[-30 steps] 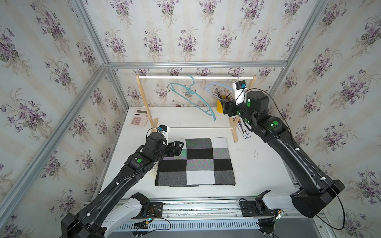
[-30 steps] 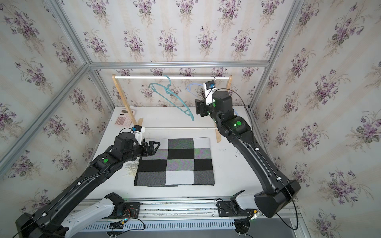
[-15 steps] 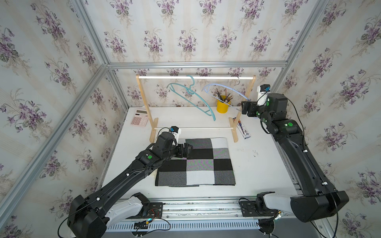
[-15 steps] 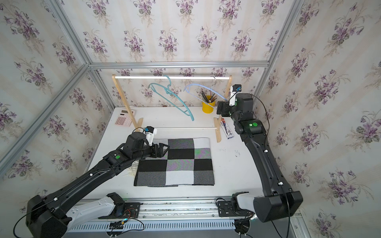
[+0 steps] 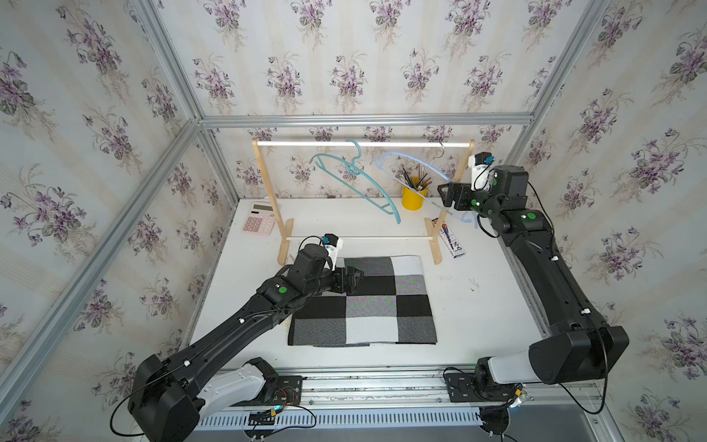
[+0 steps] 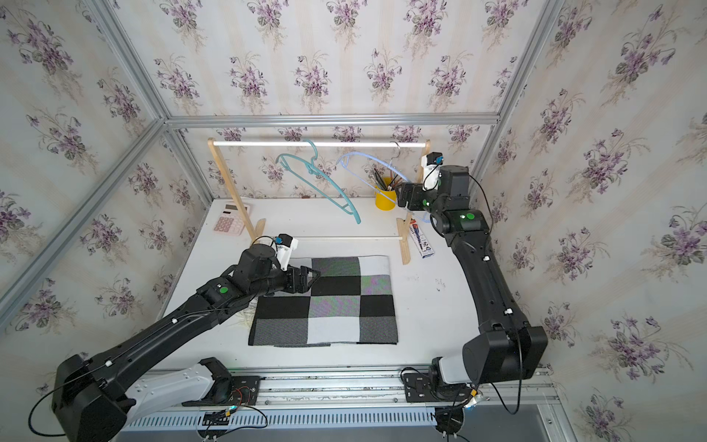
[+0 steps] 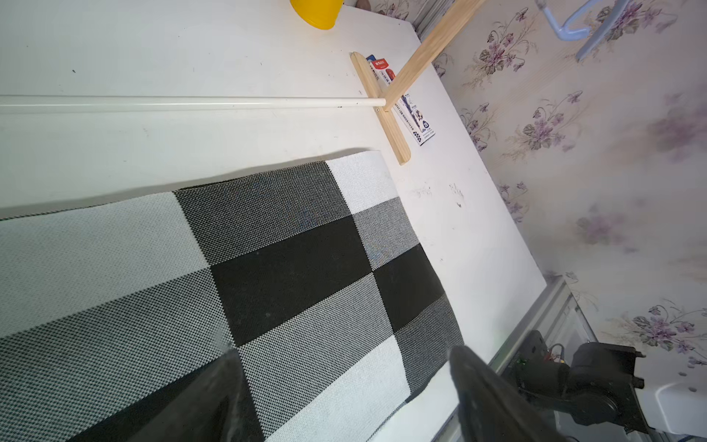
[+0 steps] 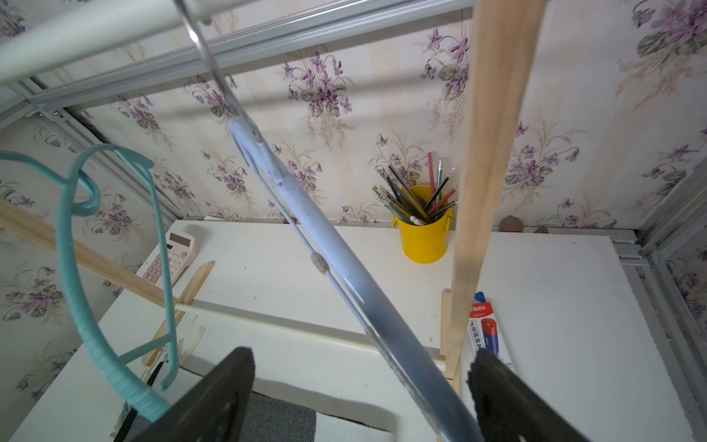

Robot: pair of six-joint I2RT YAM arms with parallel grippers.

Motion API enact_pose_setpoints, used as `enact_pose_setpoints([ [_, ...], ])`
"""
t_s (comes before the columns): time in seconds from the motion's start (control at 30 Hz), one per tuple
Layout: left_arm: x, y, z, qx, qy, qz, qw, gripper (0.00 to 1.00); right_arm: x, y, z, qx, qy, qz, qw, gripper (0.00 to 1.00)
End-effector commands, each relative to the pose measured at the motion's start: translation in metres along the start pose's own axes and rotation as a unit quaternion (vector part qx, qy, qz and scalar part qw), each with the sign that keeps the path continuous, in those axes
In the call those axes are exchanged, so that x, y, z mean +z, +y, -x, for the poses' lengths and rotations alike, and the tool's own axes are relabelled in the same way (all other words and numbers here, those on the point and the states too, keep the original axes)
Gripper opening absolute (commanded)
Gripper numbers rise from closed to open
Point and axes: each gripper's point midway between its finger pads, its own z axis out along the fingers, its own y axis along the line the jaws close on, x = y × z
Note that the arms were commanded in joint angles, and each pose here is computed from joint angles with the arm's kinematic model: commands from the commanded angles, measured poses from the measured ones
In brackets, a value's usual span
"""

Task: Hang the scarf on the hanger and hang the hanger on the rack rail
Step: Pick up the hanger from the clothesline.

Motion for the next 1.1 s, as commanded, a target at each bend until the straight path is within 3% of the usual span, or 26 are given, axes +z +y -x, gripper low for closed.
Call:
enact_pose_setpoints([
  [0.0,-0.001,-0.009,0.009,0.011,-0.015,-0.019,1.000,0.87,-0.007,0.012,0.000,0.001,-0.007,0.024,1.000,0.89],
  [0.3,0.000,-0.008,0.006,0.008,-0.015,-0.014,1.000,0.87,0.004,0.018,-0.012,-0.014,0.010,0.016,1.000,0.73],
  [0.53,0.002,-0.008,0.004,0.007,-0.012,-0.012,1.000,0.87,0.010,0.017,-0.016,-0.022,0.016,0.003,1.000,0.70],
  [0.77,0.002,-0.007,0.003,0.009,-0.011,-0.008,1.000,0.87,0.014,0.013,-0.019,-0.033,0.020,-0.028,0.999,0.46],
  [1.07,0.001,-0.005,0.002,0.008,-0.013,-0.003,1.000,0.87,0.013,0.002,-0.019,-0.049,0.016,-0.090,0.995,0.46],
])
